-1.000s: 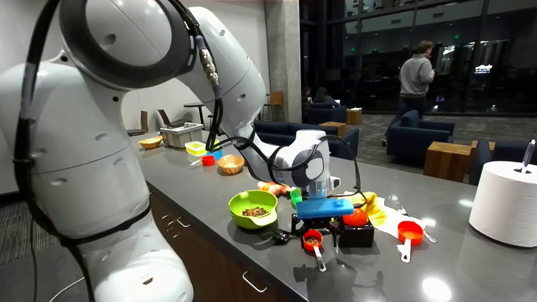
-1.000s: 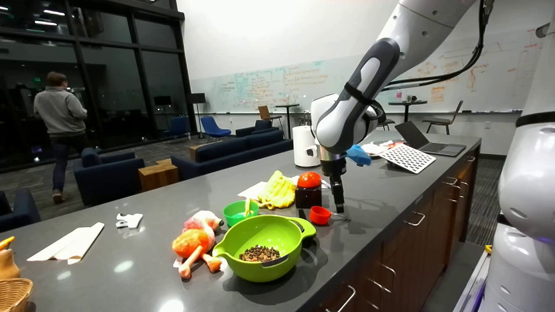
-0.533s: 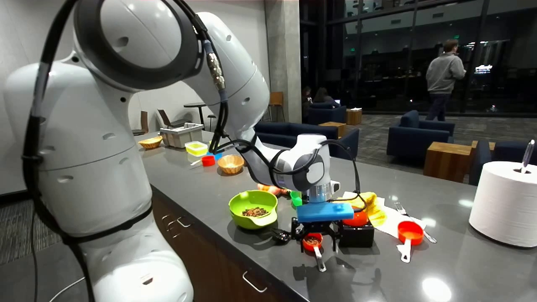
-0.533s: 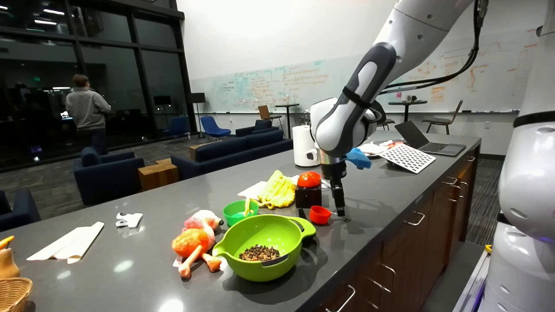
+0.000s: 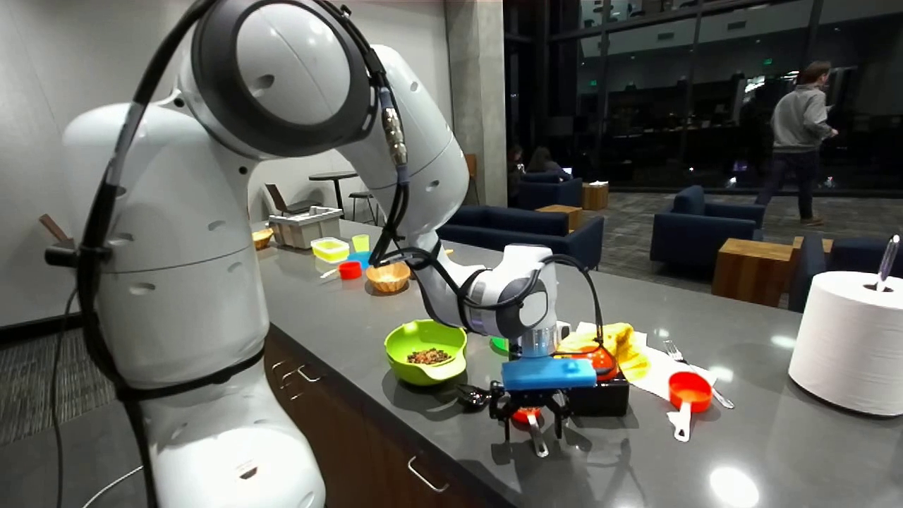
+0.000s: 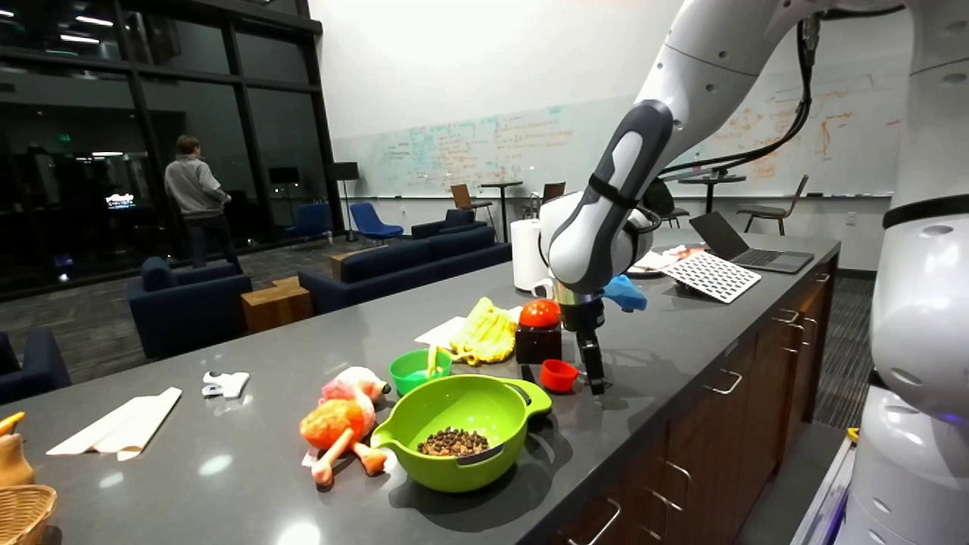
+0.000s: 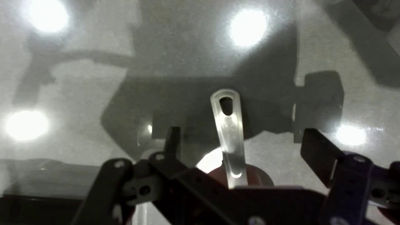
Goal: Pour the contents from the measuring cup on the left into the light green bowl.
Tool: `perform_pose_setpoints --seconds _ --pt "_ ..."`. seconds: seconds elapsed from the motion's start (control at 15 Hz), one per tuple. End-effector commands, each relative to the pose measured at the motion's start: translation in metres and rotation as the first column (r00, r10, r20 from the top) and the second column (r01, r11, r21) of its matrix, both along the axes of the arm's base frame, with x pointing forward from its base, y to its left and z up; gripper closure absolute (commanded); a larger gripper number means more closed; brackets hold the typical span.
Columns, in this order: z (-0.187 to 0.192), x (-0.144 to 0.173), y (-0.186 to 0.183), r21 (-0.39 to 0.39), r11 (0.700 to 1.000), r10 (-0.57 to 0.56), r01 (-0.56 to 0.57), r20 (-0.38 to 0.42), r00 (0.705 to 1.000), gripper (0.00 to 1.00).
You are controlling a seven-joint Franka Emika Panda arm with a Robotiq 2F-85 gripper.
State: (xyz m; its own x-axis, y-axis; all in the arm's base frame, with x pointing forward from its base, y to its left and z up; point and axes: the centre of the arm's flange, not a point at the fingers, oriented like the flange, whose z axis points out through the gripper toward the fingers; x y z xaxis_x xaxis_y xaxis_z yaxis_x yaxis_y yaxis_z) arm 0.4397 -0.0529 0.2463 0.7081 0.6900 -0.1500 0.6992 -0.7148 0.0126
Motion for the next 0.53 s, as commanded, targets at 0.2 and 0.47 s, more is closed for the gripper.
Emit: perform_pose_setpoints --seconds 0.2,0.47 --pt "-0.0087 0.008 -0.0037 0.015 0.999 0.037 -0.037 0.011 0.999 0.53" --pt "-0.0099 0.0106 -0.0001 0.013 0.998 0.055 -0.055 0.003 0.998 0.7"
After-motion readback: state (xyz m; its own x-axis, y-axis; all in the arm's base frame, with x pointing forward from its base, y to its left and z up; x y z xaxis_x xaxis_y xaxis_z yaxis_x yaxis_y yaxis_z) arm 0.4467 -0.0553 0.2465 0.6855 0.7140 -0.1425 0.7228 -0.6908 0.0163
